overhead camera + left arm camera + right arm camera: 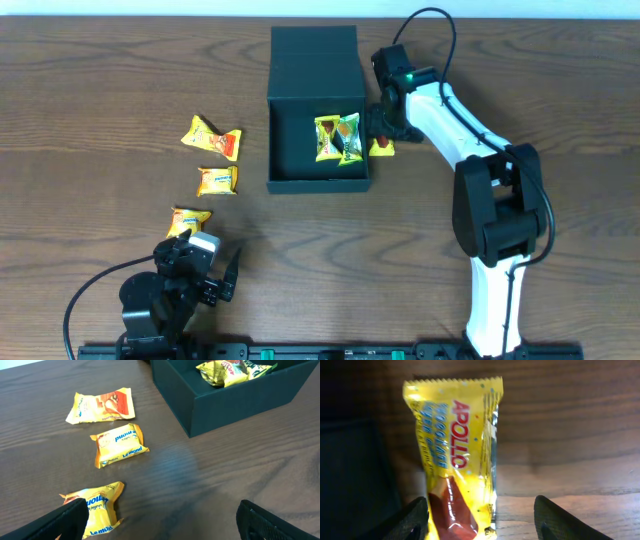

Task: Pack container
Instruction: 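Grasp another yellow Apollo packet beside the box with the right gripper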

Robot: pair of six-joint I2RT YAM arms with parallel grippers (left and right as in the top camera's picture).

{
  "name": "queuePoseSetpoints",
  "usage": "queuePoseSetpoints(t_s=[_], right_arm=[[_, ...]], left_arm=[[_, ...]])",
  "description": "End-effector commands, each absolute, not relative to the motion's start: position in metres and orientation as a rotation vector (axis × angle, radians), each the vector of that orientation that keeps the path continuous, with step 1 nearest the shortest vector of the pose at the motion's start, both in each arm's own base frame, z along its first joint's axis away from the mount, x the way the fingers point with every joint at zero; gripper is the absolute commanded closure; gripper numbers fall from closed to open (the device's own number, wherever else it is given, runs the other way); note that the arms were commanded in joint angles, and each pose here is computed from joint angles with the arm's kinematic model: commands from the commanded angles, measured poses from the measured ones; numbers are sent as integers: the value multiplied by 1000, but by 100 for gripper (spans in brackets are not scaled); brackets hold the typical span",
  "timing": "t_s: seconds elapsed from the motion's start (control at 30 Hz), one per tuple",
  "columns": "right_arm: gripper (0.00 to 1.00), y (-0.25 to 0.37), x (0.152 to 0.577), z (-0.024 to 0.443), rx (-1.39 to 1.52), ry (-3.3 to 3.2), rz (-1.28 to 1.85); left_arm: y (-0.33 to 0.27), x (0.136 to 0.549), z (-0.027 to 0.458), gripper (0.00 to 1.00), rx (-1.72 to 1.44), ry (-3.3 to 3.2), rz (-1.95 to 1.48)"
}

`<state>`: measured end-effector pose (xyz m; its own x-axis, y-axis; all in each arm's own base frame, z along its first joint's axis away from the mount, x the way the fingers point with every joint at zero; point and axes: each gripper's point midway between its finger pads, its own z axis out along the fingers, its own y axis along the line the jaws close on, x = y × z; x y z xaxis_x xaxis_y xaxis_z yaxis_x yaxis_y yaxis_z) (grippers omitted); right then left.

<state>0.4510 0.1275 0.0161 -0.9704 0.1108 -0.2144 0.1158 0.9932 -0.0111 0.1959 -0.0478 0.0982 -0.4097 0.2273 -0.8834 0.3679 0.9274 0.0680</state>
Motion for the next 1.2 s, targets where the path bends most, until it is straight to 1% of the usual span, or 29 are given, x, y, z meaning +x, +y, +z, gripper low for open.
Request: queuePoseSetpoints(t_s=[0.0, 0.3, 0.43, 0.47, 0.57, 0.7, 0.73, 0.8, 0.9, 0.97, 1.17], right_arm=[[33, 135, 447, 13, 151, 2925, -25], [32, 134, 442, -1, 121, 2929, -29], [43, 131, 440, -2, 122, 2934, -46], [50, 131, 440, -2, 123, 2933, -49], [63, 130, 440, -2, 123, 2932, -55], [69, 130, 441, -2, 123, 2931, -55], [73, 130, 441, -2, 124, 2931, -55], [76, 130, 441, -2, 124, 2929, -55], [83, 128, 443, -2, 127, 2918, -72], [84, 127, 444, -2, 129, 2915, -77], [95, 125, 451, 7, 143, 2897, -71]], left_arm=[[-48, 196, 95, 5, 426, 2014, -167], [-48, 196, 95, 5, 426, 2014, -167], [-48, 196, 95, 5, 426, 2014, -167], [-48, 196, 95, 5, 426, 2014, -167], [-48, 196, 95, 5, 426, 2014, -167], [-48, 196, 95, 5, 426, 2014, -167], [-48, 196, 95, 5, 426, 2014, -167], [-48, 196, 95, 4, 426, 2014, -167], [-48, 196, 95, 5, 426, 2014, -167], [-48, 196, 95, 5, 426, 2014, -167], [-48, 196, 95, 4, 426, 2014, -167]])
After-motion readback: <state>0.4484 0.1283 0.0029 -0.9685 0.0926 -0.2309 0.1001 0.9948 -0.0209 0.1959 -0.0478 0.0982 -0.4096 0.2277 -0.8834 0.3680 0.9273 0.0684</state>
